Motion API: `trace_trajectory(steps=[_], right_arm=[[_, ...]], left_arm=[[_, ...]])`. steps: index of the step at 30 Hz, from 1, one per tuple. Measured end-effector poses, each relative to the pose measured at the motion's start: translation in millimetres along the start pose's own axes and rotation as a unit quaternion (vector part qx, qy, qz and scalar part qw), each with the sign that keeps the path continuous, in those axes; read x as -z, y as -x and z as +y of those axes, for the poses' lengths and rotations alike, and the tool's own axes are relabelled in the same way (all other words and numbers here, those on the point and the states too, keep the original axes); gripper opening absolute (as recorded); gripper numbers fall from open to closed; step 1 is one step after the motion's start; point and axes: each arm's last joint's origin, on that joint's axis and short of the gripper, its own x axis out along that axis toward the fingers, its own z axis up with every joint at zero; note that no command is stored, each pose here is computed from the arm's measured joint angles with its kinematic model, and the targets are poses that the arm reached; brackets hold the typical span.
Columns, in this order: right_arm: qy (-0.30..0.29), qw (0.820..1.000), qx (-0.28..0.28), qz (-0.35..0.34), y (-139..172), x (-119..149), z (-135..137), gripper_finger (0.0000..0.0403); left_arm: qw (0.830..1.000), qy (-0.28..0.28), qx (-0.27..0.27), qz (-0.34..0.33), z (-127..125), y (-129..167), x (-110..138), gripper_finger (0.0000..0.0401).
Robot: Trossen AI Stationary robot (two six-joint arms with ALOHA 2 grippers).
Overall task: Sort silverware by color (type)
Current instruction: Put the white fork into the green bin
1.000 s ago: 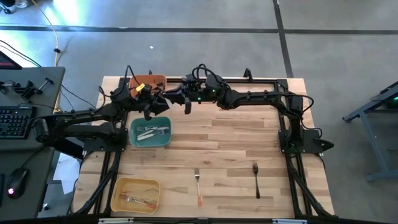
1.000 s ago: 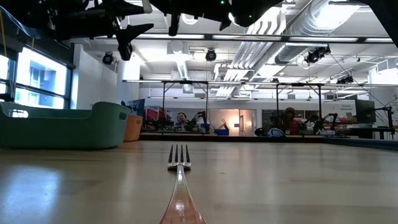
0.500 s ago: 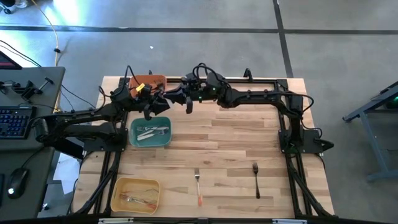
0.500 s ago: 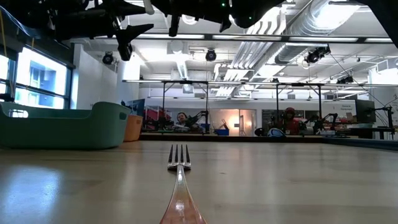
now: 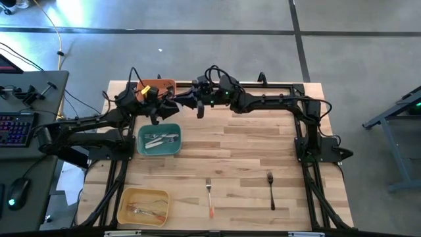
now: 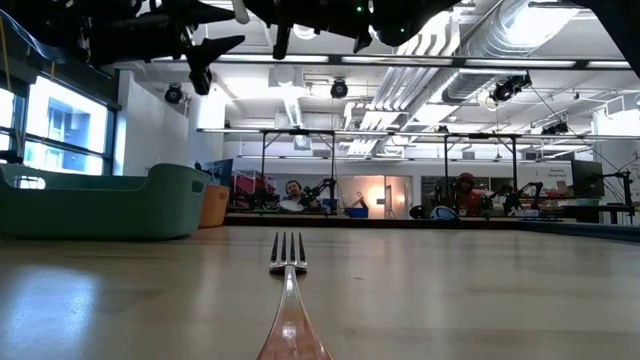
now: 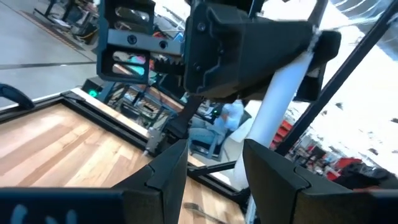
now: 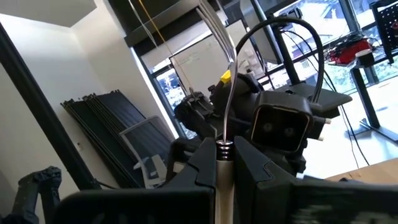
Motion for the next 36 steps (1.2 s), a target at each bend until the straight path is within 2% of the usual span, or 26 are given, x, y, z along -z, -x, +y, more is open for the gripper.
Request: trace_trajectory(steps=[18, 22, 36], right_arm=[[0.002, 1.0, -0.008, 0.006, -3, 5, 7, 0.0001], [0.0, 1.0, -0.003, 0.005, -2, 3, 3, 0.0001], [0.001, 1.0, 0.001, 0.0, 2, -3, -5, 0.0001]], left_arm=[[0.999, 0.039, 0.004, 0.002, -3, -3, 3, 0.0149], [0.999, 0.051, -0.008, -0.009, -3, -3, 1, 0.0149], [0.997, 0.072, 0.008, 0.003, -4, -3, 1, 0.0154]])
